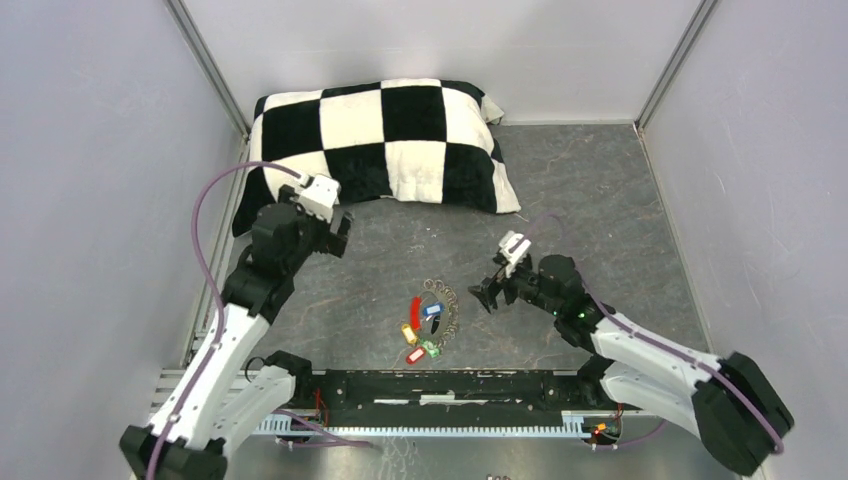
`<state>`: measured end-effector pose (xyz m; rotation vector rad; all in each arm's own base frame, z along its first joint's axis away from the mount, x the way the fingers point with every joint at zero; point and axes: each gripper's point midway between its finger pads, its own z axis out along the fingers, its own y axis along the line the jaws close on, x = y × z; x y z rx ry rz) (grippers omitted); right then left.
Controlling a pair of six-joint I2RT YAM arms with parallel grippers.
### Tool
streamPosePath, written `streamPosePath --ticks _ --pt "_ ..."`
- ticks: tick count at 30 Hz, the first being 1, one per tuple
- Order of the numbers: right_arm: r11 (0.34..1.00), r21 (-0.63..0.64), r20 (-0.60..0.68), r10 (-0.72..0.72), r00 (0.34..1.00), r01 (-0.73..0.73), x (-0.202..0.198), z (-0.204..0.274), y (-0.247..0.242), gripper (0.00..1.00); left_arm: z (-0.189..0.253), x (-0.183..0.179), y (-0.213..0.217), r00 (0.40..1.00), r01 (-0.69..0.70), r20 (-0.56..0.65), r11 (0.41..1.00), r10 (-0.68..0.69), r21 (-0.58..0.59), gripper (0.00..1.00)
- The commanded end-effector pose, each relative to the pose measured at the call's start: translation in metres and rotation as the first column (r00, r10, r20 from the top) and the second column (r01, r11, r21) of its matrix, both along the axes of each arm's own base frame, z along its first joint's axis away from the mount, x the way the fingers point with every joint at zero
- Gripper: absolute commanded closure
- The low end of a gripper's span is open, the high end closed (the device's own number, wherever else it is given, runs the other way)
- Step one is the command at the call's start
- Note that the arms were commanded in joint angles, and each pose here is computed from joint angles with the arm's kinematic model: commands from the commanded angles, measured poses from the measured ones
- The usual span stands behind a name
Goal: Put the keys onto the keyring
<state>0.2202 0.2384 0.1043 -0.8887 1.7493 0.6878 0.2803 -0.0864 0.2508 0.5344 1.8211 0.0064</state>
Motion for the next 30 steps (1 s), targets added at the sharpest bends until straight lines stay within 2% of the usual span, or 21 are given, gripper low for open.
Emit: streamPosePath --ticks 1,2,5,9,11,15,18,20,21,22,24,28,30 --pt "0.919 -0.013 0.132 -0.390 0.911 0.395 0.044 0.011 -0.070 0.02 -0.011 0.041 0.023 0.999 -0.043 0.005 0.995 0.043 -0.089 0.00" --pt "0.892 0.028 0.142 -0.451 0.881 0.452 0.048 0.016 -0.082 0.02 -0.019 0.051 0.035 0.998 -0.065 -0.010 0.992 0.064 -0.104 0.00" --pt "0.749 0.165 0.178 -0.662 0.728 0.641 0.057 0.022 -0.132 0.02 -0.052 0.080 0.075 0.983 -0.166 -0.108 0.964 0.146 -0.208 0.00" --pt "0.499 0.161 0.245 -0.856 0.455 0.852 0.051 0.005 -0.205 0.02 -0.080 0.098 0.089 0.982 -0.180 -0.104 0.935 0.155 -0.306 0.00" --pt "0.421 0.138 0.272 -0.887 0.374 0.897 0.046 -0.003 -0.228 0.02 -0.087 0.095 0.081 0.991 -0.134 -0.040 0.926 0.128 -0.354 0.00" --pt "0.316 0.119 0.307 -0.913 0.268 0.941 0.044 -0.007 -0.258 0.02 -0.092 0.082 0.070 0.980 -0.027 0.171 0.919 0.102 -0.392 0.00" --pt "0.295 0.099 0.336 -0.909 0.247 0.950 0.048 -0.006 -0.269 0.02 -0.117 0.080 0.076 0.976 -0.068 0.162 0.910 0.145 -0.409 0.00" --pt "0.302 0.052 0.366 -0.892 0.263 0.952 0.050 -0.011 -0.274 0.02 -0.130 0.078 0.078 0.976 -0.085 0.151 0.906 0.160 -0.414 0.00" --pt "0.299 0.041 0.369 -0.891 0.264 0.953 0.051 -0.015 -0.276 0.02 -0.124 0.076 0.077 0.966 -0.063 0.204 0.907 0.161 -0.417 0.00" --pt "0.300 0.042 0.369 -0.891 0.265 0.953 0.051 -0.017 -0.278 0.02 -0.134 0.071 0.073 0.970 -0.052 0.196 0.907 0.145 -0.418 0.00" --pt "0.315 0.058 0.363 -0.891 0.274 0.947 0.054 -0.017 -0.278 0.02 -0.129 0.066 0.074 0.952 -0.032 0.262 0.906 0.155 -0.422 0.00" --pt "0.330 0.059 0.386 -0.878 0.283 0.942 0.066 -0.015 -0.277 0.02 -0.135 0.060 0.080 0.940 -0.068 0.274 0.896 0.205 -0.438 0.00" --pt "0.352 0.019 0.406 -0.858 0.315 0.936 0.075 -0.016 -0.273 0.02 -0.134 0.061 0.080 0.937 -0.065 0.280 0.894 0.207 -0.443 0.00"
